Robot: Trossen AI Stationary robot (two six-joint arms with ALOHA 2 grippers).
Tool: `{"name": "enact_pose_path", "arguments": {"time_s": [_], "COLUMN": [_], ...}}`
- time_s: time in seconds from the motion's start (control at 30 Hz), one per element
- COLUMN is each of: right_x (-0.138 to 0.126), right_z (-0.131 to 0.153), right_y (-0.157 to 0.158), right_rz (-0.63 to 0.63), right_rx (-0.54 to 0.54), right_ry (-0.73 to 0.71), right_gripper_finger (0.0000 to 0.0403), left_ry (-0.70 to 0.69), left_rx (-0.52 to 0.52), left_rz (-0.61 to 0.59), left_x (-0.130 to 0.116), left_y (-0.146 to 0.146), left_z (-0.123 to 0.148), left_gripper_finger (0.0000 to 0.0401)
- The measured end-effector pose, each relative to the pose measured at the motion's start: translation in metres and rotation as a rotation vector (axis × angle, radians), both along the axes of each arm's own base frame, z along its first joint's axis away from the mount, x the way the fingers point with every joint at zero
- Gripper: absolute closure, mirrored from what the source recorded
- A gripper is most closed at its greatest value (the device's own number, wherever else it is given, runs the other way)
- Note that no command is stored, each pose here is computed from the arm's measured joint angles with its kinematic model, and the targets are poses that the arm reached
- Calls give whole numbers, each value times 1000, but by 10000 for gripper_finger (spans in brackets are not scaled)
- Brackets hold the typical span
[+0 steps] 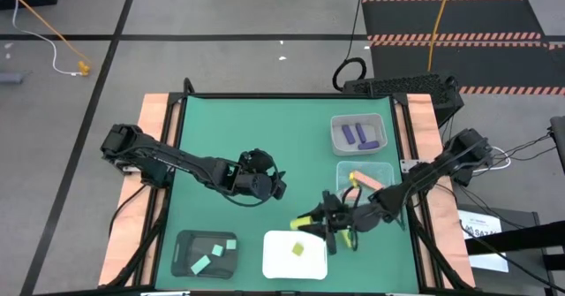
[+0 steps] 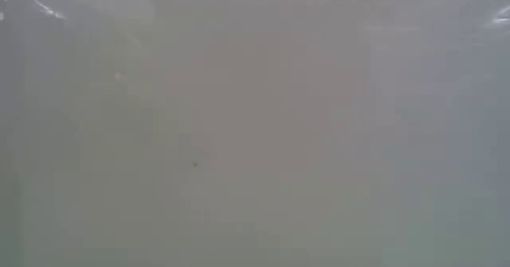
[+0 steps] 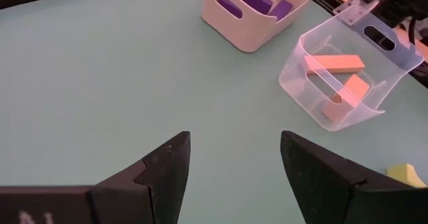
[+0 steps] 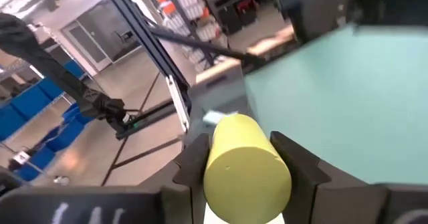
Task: Sort & place blocks by color
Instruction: Put the right green block into the white bin, then put the green block into the white bin
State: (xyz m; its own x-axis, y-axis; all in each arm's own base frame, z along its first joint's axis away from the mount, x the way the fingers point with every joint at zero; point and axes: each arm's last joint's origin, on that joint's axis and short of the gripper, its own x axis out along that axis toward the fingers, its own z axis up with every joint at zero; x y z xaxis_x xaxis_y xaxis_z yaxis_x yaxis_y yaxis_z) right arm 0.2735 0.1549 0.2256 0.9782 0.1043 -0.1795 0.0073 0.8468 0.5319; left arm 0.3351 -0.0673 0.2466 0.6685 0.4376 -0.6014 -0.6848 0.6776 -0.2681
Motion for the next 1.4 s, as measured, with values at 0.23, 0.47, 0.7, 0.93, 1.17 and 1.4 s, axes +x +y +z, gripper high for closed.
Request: {"name": "enact_pose_path", "arguments": {"time_s": [0.23,0.47,0.7,0.93,1.17,1.4], "right_x": [3,0,1,1,2,-9], "right_z": [-28,-43,-49,-47,-40,-27], "right_y": [14,31,35,37,40,43], "right_rz": [-14,0,-9,28,122,347], "right_rx": [150,264,299,318,378,487], "right_ry": [100,139,142,136,97,233], "right_gripper_finger": [269,270,262,210,147,137], "left_ry": [0,3,5,11,63,79], "left_rx": [-1,1,0,1,14,20], "left_rz": [-19,-41,-62,-87,-97,-115], "left_x": [-1,-3,-5,-7,-12,-15], "left_y": [-6,-13,-20,-27,-31,-36], "left_z": [0,0,0,-1,-4,-5], "left_gripper_finger": [169,169,169,169,169,169]}}
